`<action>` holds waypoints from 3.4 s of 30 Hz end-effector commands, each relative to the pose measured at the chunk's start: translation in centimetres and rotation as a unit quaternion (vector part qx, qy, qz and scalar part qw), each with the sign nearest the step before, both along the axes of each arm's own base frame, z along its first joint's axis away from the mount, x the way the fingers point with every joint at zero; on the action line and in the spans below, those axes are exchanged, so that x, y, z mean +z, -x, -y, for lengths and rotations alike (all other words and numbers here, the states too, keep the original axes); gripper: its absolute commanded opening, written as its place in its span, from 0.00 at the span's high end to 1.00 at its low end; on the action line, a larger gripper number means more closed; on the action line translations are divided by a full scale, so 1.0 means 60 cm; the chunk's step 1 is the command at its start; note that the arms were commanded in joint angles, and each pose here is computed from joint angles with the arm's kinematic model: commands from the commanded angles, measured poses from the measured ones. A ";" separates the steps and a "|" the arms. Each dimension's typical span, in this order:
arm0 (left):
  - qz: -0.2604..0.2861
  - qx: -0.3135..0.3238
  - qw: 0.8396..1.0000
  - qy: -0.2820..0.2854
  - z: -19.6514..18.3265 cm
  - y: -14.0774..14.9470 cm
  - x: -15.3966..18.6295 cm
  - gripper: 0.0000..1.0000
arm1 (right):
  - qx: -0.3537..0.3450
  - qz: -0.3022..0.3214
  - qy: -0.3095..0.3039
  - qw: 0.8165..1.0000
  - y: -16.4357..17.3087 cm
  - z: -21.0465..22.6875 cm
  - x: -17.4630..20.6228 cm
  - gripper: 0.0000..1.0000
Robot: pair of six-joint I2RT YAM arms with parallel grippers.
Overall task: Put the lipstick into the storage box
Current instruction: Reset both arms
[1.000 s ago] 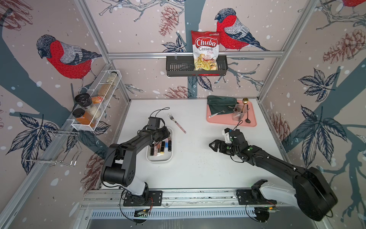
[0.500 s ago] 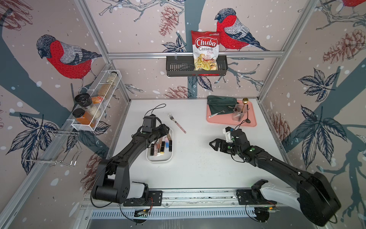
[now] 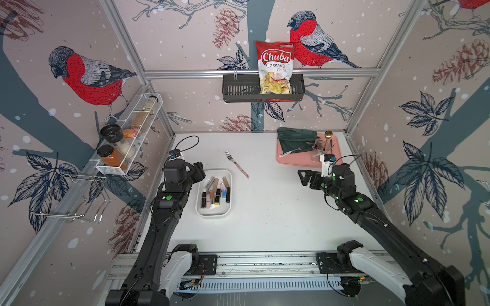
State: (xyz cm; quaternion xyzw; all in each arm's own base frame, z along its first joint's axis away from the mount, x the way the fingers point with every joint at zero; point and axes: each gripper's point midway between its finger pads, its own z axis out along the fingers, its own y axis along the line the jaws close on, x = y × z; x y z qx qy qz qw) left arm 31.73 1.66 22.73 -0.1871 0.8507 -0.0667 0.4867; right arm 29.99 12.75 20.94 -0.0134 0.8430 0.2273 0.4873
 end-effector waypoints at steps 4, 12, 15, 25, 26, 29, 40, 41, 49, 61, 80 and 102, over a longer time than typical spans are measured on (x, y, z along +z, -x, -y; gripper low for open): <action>-0.046 0.108 0.992 -0.046 -0.094 0.027 -0.059 0.27 | -0.121 0.130 0.065 0.982 -0.038 0.118 0.050 0.00; -0.073 0.147 0.984 -0.070 -0.151 0.009 -0.107 0.08 | -0.247 0.113 0.074 0.960 -0.079 0.264 0.015 0.00; -0.068 0.160 0.981 -0.089 -0.165 0.007 -0.120 0.05 | -0.267 0.133 0.107 0.949 -0.081 0.284 -0.006 0.00; -0.035 0.117 0.988 -0.096 -0.154 -0.021 -0.169 0.05 | -0.235 0.158 0.131 0.950 -0.119 0.273 -0.077 0.00; -0.021 0.105 0.990 -0.092 -0.147 -0.027 -0.168 0.04 | -0.234 0.148 0.132 0.952 -0.124 0.273 -0.090 0.00; 0.023 0.064 0.995 -0.077 -0.122 -0.040 -0.174 0.04 | -0.246 0.144 0.117 0.951 -0.126 0.277 -0.107 0.00; 0.139 0.015 0.985 -0.096 -0.084 -0.087 -0.166 0.04 | -0.223 0.177 0.129 0.950 -0.124 0.251 -0.126 0.00; 0.142 0.012 0.985 -0.100 -0.079 -0.089 -0.164 0.04 | -0.221 0.180 0.130 0.950 -0.122 0.249 -0.127 0.00; 0.207 0.003 0.967 -0.145 -0.043 -0.084 -0.141 0.04 | -0.211 0.197 0.141 0.947 -0.116 0.235 -0.131 0.00; 0.206 0.013 0.961 -0.183 -0.027 -0.086 -0.158 0.04 | -0.196 0.209 0.147 0.947 -0.110 0.222 -0.128 0.00; 0.202 0.008 0.962 -0.185 -0.023 -0.087 -0.159 0.02 | -0.191 0.201 0.131 0.952 -0.116 0.227 -0.131 0.00; 0.201 0.007 0.962 -0.185 -0.023 -0.087 -0.159 0.02 | -0.196 0.203 0.137 0.950 -0.115 0.227 -0.130 0.00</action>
